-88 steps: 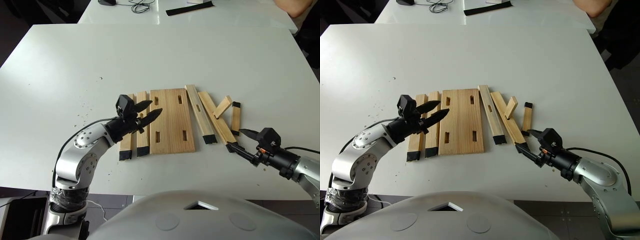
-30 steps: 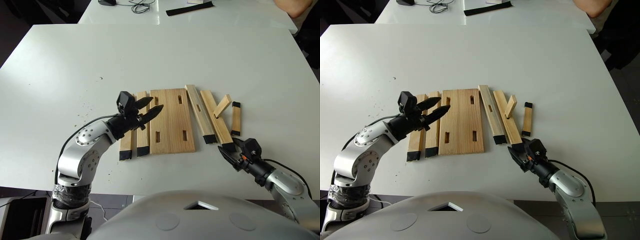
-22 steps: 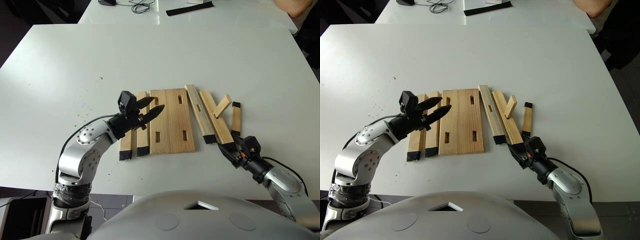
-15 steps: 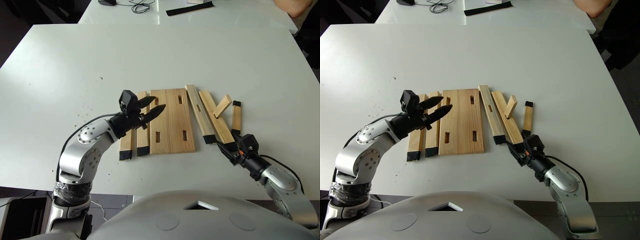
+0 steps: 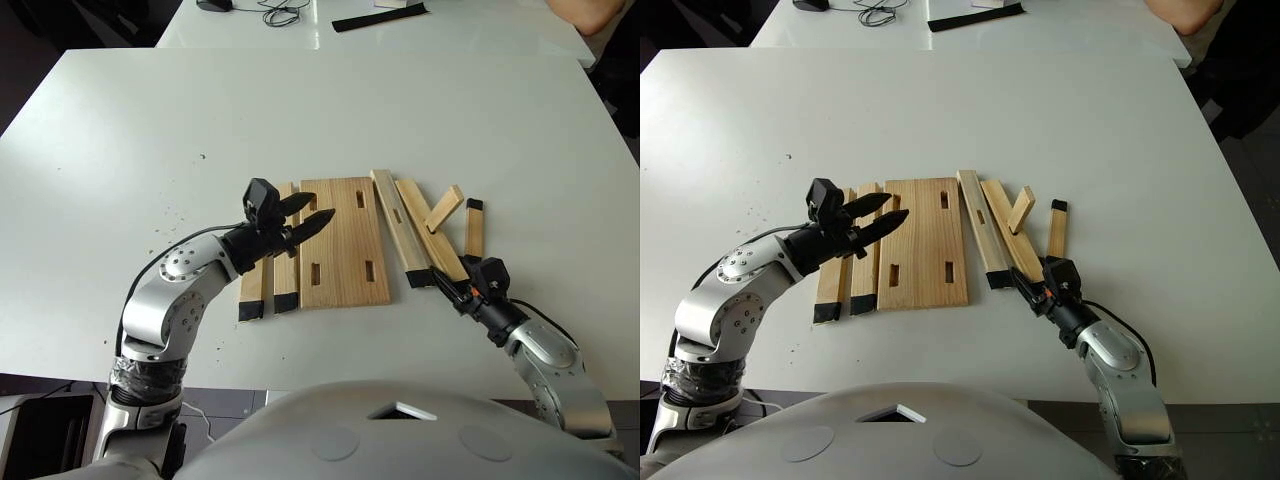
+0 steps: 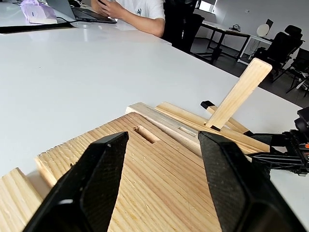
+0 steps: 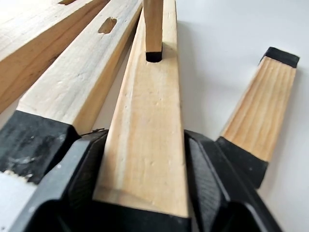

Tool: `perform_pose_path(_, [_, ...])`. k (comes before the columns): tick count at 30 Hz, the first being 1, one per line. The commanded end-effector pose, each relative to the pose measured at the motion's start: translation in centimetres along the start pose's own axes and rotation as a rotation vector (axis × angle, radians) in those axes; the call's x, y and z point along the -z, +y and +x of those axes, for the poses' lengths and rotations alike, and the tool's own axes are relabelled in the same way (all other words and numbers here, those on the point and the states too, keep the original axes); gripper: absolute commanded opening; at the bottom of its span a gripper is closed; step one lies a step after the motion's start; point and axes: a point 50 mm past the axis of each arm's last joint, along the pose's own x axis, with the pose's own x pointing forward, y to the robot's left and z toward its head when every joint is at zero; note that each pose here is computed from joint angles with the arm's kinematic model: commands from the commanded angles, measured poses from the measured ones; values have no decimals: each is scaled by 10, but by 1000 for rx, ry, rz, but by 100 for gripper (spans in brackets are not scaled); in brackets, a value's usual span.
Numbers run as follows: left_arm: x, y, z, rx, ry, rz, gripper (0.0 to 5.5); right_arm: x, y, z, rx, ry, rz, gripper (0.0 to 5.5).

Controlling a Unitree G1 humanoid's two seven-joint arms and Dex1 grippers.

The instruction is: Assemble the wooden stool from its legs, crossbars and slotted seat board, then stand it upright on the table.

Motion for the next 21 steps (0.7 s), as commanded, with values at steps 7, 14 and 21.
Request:
perform_pose_path(7, [0, 1, 2, -4, 0, -10, 270, 10, -1, 0, 20, 62, 0, 206])
perform_pose_path(14, [-12, 18, 2, -105, -42, 35, 270, -25, -11, 3, 52, -67, -29, 206])
perform_pose_path(21, [-29, 30, 5, -203, -94, 58, 270, -80, -18, 6, 9, -269, -30, 206])
